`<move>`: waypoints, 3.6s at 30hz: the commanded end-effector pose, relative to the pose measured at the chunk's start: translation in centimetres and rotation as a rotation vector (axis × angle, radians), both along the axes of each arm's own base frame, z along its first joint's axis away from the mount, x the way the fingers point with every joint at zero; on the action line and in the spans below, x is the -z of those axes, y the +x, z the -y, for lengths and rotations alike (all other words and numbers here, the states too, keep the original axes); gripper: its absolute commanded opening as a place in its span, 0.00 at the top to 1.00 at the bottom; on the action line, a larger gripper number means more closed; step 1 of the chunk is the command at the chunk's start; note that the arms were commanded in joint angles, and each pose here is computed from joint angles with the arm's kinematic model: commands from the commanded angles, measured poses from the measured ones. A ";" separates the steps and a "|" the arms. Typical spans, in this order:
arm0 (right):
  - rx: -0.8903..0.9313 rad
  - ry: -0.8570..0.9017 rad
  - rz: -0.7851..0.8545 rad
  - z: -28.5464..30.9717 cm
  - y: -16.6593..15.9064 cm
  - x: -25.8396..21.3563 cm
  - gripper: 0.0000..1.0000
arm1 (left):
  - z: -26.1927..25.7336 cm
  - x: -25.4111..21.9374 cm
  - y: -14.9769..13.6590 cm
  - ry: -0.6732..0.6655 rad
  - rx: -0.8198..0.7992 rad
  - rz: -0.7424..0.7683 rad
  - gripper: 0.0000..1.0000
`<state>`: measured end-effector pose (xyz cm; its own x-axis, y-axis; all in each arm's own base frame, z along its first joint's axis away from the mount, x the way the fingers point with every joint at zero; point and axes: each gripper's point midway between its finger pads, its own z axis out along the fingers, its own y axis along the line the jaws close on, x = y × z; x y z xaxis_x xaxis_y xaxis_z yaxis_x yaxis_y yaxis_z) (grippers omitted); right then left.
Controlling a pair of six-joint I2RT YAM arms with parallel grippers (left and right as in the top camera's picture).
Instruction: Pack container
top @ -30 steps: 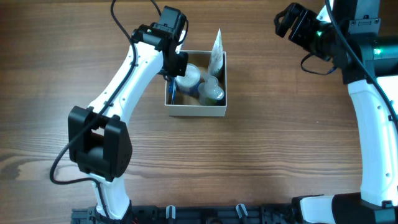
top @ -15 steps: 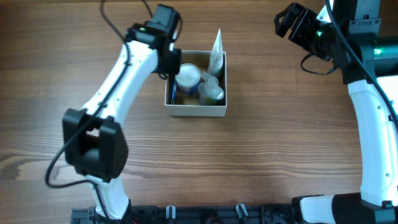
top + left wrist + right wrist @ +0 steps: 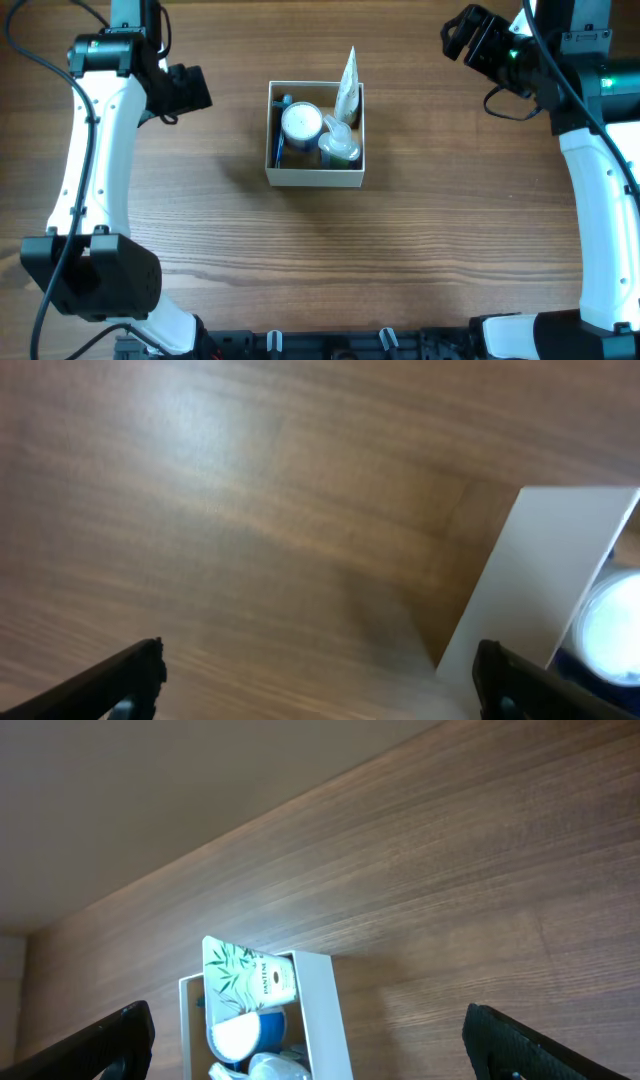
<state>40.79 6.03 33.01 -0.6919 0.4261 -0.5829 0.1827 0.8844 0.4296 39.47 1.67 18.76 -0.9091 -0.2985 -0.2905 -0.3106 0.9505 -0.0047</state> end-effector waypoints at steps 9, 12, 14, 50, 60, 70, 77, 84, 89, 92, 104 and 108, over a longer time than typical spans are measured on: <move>0.002 0.011 0.002 -0.1 0.0 -0.1 0.00 | -0.2 0.0 -1.0 0.009 -0.012 -0.040 0.00; 0.003 0.011 0.002 -0.1 0.0 -0.1 0.00 | -0.9 0.0 -1.5 0.030 -0.025 -0.055 0.00; 0.003 0.010 0.002 -0.1 0.0 -0.1 0.00 | -0.9 -1.3 -1.1 0.026 -0.027 0.004 0.00; 0.002 0.011 0.002 -0.1 0.0 -0.2 0.00 | 2.0 3.7 -17.1 -0.002 0.185 0.848 0.00; 0.003 0.011 0.003 -0.1 0.0 -0.2 0.00 | 2.0 7.4 -17.3 0.001 0.185 0.878 0.00; 0.002 0.011 0.003 -0.1 0.0 -0.2 0.00 | 2.0 7.7 -17.3 0.001 0.185 0.874 0.00; 0.003 0.011 0.003 -0.1 0.0 -0.2 0.00 | 2.0 7.7 -17.3 0.001 0.185 0.874 0.00; 0.002 0.011 0.003 -0.1 0.0 -0.2 0.00 | 2.0 7.7 -17.3 0.001 0.185 0.874 0.00; 0.000 0.007 -0.001 -0.1 0.0 -0.1 0.00 | 2.0 7.7 -17.3 0.001 0.185 0.874 0.00; 0.040 -0.056 -0.005 1.2 -0.8 -0.2 0.00 | 2.0 7.7 -17.3 0.001 0.185 0.874 0.00; -0.140 -0.320 0.282 2.2 -8.1 -2.8 0.00 | 2.0 7.7 -17.3 0.001 0.185 0.874 0.00; -0.140 -0.360 0.351 2.7 -11.0 -0.5 0.00 | 2.0 7.7 -17.3 0.001 0.185 0.874 0.00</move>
